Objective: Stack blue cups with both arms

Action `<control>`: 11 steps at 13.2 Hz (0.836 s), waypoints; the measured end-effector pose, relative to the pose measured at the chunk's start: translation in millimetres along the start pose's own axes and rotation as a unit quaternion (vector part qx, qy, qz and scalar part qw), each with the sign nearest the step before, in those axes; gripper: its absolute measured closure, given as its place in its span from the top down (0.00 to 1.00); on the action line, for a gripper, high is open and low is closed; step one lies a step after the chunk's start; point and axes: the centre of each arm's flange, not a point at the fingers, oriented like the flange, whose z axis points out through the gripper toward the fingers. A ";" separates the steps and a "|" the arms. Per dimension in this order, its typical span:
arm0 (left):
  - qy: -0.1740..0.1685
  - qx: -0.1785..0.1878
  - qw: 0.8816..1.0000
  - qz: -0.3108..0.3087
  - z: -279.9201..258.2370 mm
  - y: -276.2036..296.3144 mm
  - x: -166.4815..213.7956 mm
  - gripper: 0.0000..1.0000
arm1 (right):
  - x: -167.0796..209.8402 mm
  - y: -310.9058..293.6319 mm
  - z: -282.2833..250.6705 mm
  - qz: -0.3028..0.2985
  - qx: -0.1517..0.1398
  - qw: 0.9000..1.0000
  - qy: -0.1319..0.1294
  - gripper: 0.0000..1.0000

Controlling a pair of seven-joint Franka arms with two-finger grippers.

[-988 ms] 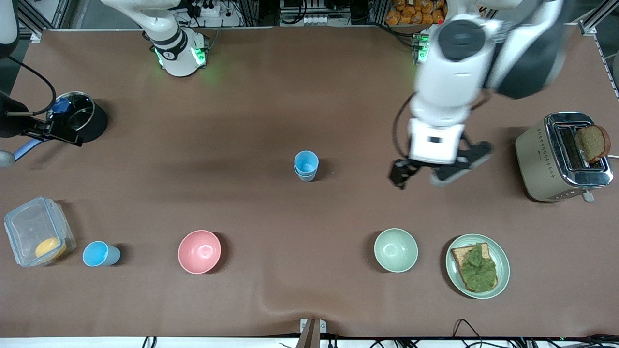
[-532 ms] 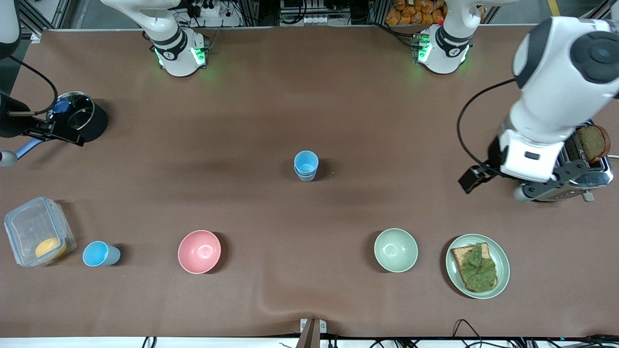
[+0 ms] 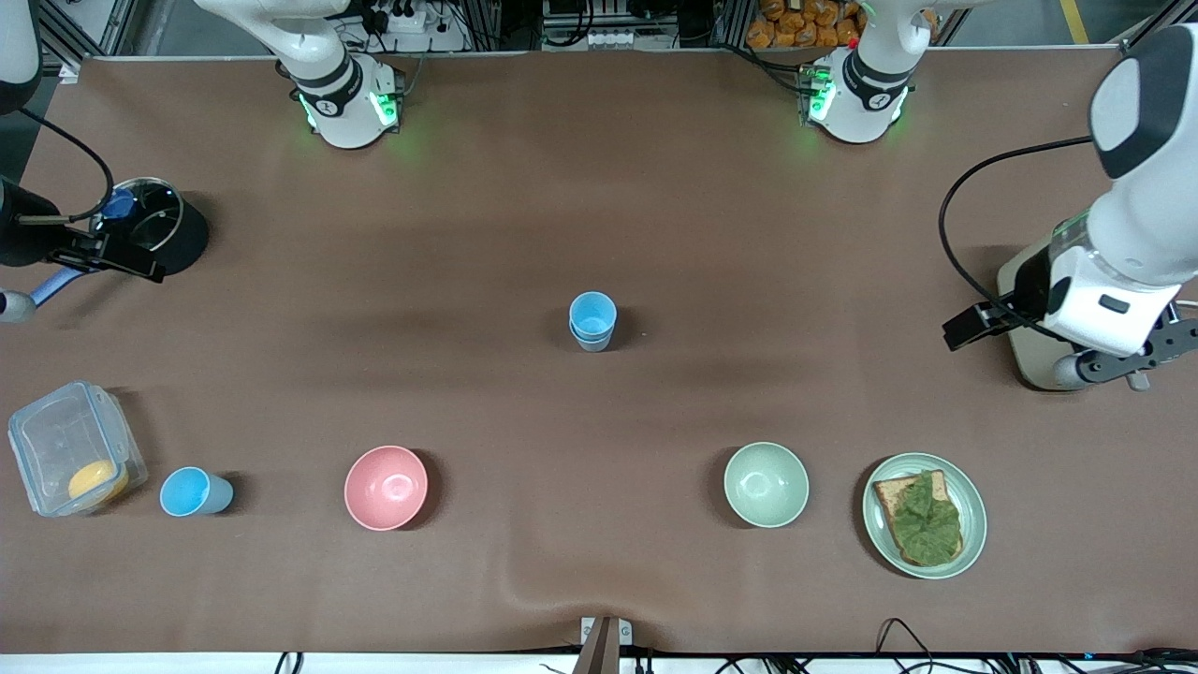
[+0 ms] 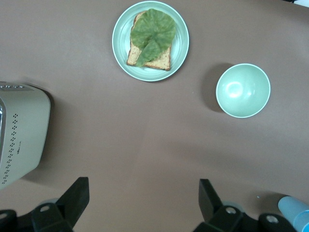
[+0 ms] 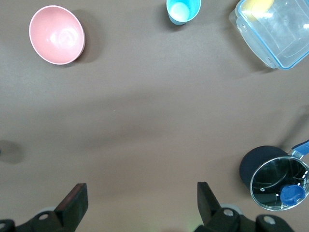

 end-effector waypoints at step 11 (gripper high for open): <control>-0.017 0.007 0.998 0.064 -57.1 -76.1 -33.5 1.00 | 0.0 1.1 0.0 0.001 0.000 1.000 0.000 1.00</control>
